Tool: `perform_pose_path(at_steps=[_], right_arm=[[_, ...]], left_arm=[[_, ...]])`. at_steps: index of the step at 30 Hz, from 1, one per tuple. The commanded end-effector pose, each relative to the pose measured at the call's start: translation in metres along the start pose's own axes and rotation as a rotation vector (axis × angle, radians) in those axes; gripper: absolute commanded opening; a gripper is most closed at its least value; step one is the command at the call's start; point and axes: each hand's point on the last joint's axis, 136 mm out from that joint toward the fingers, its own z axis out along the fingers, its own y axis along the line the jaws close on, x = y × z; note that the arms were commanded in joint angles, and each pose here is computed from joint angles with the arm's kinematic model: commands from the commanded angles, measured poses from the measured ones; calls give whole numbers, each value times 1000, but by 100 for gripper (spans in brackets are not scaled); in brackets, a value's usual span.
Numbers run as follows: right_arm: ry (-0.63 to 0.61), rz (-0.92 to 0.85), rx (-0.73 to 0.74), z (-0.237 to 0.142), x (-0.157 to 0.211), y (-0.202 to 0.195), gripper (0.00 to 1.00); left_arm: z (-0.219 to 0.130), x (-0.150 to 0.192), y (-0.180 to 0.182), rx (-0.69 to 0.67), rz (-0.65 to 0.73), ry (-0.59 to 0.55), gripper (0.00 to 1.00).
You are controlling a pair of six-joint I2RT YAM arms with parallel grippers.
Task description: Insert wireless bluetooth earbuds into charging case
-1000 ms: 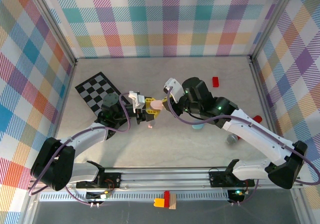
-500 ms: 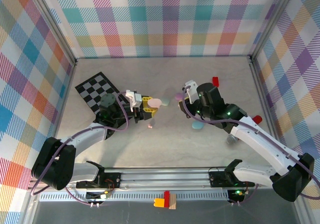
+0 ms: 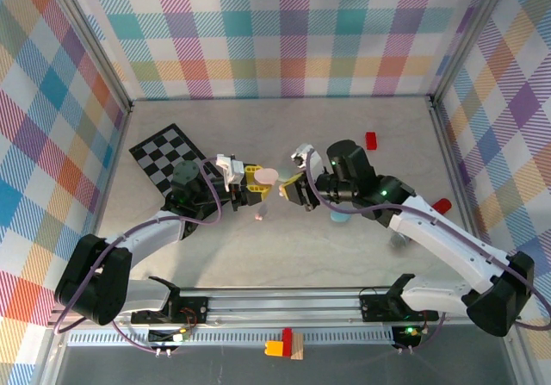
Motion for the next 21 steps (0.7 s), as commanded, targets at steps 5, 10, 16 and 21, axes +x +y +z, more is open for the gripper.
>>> perform_pose_path(at_steps=[5,10,16,21], right_arm=[[-29,-53,-86,15,-23,15,15],[-4,-61,-69,21,-17,12,15],[-12,-78,16,24,-21,0,15],[-84,-120,112,21,-35,-13,14]], left_arm=[[-3,-8,-5,20,31,-18,40],[-3,-11,-6,27,28,-27,40],[-3,-14,-9,41,18,-42,39],[-4,-16,-12,57,15,-46,39]])
